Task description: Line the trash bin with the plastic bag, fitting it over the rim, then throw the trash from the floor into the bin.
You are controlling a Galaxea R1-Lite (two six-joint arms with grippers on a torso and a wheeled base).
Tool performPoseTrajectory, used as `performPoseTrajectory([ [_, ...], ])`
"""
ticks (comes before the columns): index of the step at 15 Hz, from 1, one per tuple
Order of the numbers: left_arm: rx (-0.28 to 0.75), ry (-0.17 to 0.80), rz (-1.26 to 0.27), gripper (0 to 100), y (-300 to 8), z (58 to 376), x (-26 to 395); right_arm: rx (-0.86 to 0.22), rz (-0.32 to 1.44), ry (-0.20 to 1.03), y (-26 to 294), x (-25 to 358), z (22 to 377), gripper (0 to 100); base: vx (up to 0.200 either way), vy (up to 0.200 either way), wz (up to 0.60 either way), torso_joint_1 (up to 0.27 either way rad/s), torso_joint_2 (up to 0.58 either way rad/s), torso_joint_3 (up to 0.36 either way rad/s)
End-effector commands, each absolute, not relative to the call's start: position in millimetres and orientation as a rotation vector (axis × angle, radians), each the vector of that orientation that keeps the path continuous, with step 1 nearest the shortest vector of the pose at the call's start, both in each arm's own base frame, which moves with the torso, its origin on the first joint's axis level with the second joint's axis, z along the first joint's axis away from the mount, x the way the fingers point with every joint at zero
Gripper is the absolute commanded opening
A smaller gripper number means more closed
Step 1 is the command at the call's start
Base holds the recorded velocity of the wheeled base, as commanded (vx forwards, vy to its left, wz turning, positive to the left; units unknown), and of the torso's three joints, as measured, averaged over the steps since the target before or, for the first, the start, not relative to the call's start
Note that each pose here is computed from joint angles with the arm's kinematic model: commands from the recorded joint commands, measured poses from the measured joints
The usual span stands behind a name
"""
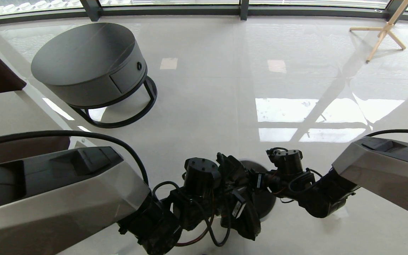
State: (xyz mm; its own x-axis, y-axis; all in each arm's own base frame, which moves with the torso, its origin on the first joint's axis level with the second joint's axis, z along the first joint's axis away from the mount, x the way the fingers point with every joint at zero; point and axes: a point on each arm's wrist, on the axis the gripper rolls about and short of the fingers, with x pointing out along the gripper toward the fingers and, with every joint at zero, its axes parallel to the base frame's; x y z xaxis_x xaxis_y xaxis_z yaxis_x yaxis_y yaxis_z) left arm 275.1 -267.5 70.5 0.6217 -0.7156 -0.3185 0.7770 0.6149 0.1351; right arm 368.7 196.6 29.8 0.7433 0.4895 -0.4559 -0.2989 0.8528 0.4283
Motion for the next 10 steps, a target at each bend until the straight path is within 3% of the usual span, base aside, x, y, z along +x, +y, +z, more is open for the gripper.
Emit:
performPoseTrajectory([
  [1, 0.272, 0.243, -0.867, 0, -267, 70, 276, 0.342, 0.428, 0.595, 194, 374, 23, 0, 0.0, 0.0, 0.0, 0.0, 0.0, 0.0],
  [10, 0.271, 0.244, -0.858, 0, -276, 60, 290, 0.359, 0.403, 0.547, 182, 387, 20, 0, 0.0, 0.0, 0.0, 0.0, 0.0, 0.0],
])
